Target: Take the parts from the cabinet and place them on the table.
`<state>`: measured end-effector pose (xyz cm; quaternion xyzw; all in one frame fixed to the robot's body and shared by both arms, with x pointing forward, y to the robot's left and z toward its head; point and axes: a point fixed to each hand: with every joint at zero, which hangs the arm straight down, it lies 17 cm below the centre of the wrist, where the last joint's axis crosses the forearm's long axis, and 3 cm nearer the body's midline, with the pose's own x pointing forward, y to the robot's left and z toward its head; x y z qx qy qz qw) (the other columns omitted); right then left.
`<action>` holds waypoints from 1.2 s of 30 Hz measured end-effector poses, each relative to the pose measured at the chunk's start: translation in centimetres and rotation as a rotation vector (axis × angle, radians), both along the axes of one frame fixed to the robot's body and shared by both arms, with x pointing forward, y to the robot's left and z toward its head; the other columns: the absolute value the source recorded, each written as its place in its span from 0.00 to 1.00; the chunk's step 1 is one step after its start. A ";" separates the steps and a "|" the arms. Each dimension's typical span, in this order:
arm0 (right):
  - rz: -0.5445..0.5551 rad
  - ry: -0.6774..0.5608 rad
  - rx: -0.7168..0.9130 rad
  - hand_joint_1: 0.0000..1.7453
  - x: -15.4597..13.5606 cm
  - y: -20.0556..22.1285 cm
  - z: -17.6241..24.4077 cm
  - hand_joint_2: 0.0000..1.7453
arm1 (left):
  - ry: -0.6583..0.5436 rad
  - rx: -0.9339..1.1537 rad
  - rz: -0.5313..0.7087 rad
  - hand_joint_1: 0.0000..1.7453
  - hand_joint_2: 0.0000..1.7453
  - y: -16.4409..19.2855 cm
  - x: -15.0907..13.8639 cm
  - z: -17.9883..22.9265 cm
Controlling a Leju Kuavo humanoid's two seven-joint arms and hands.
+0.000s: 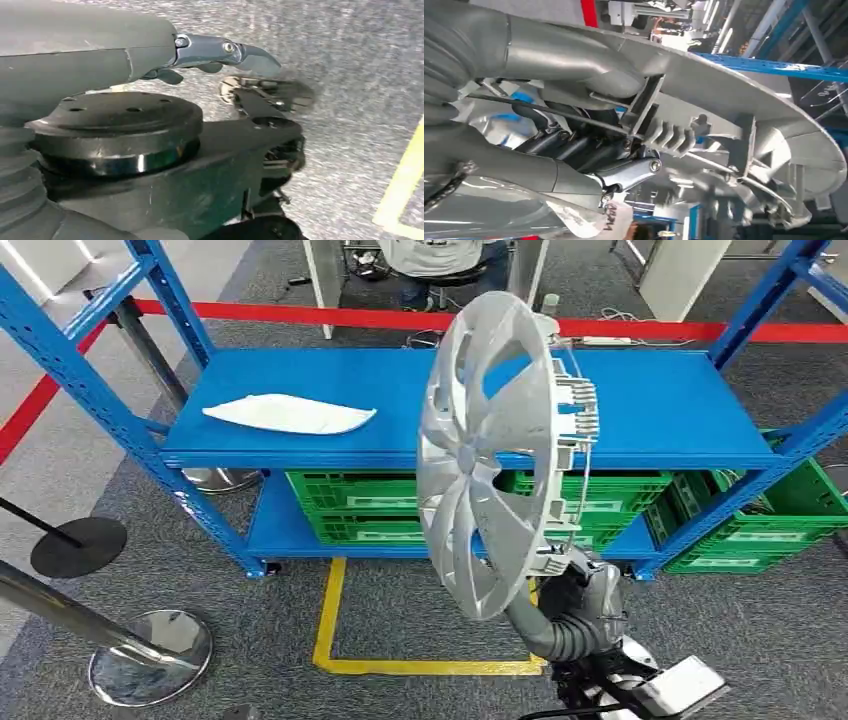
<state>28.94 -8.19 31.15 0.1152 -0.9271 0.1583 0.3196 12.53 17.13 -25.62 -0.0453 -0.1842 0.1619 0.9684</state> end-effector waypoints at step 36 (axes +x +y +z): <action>-0.027 -0.002 0.019 1.00 -1.6 -0.4 -0.1 1.00 | -0.003 0.008 -0.006 0.00 1.00 0.1 0.0 0.0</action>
